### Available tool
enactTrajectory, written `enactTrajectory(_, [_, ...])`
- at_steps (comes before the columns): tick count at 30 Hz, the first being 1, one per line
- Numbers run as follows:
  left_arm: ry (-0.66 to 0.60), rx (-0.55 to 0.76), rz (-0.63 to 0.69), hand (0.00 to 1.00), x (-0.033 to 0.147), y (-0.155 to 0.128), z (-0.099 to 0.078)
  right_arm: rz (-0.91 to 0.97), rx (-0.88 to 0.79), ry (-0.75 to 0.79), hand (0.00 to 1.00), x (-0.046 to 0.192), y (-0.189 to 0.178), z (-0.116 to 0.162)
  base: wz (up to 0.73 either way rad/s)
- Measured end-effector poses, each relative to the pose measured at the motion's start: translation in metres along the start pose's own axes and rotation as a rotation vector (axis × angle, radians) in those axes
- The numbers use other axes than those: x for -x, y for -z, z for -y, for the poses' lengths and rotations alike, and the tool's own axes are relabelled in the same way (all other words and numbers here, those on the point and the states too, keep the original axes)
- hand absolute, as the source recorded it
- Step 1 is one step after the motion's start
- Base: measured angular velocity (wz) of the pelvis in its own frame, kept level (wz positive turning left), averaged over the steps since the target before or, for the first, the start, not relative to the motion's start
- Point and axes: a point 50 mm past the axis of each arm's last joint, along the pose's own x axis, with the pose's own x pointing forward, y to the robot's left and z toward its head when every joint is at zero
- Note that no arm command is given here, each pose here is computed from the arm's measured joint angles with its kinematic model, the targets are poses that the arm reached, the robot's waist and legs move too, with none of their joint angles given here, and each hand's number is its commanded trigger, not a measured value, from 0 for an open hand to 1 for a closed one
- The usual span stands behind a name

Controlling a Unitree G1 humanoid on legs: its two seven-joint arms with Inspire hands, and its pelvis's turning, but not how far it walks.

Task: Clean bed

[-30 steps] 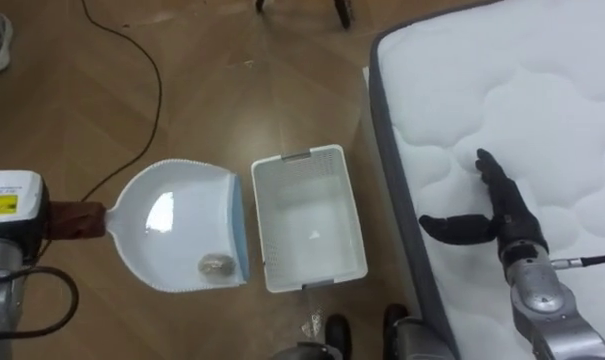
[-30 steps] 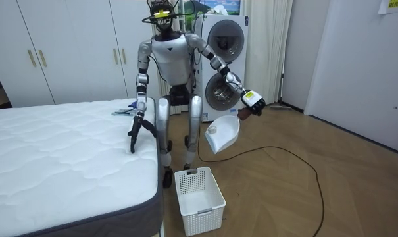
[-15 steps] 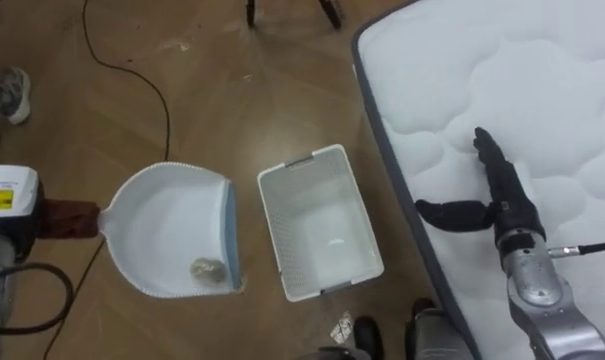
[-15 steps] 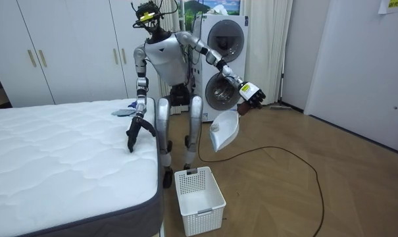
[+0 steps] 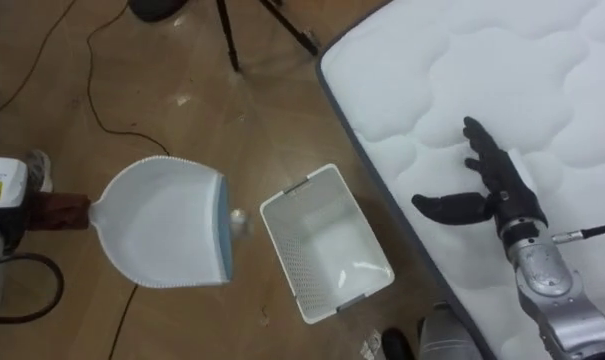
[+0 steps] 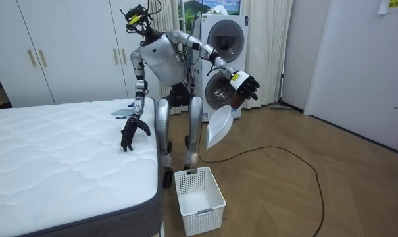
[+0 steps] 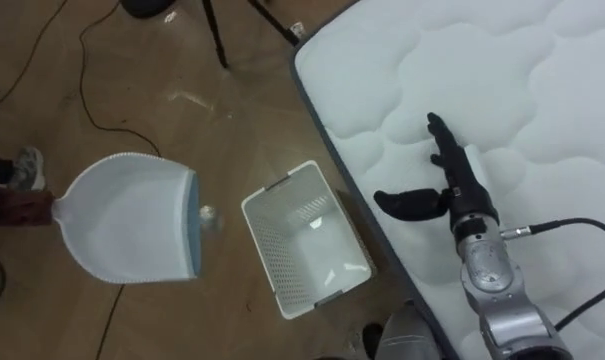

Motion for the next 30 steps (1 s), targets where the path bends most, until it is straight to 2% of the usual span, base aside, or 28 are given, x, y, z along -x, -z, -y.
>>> enactTrajectory(18, [-0.008, 0.013, 0.022, 1.0, -0.002, -0.002, -0.003, 0.026, -0.003, 0.001, 0.0, -0.005, -0.006, 0.0, -0.01])
enactTrajectory(30, [0.068, -0.03, 0.066, 1.0, 0.008, -0.006, 0.012, -0.004, -0.013, -0.025, 0.0, -0.003, 0.0, -0.005, 0.04])
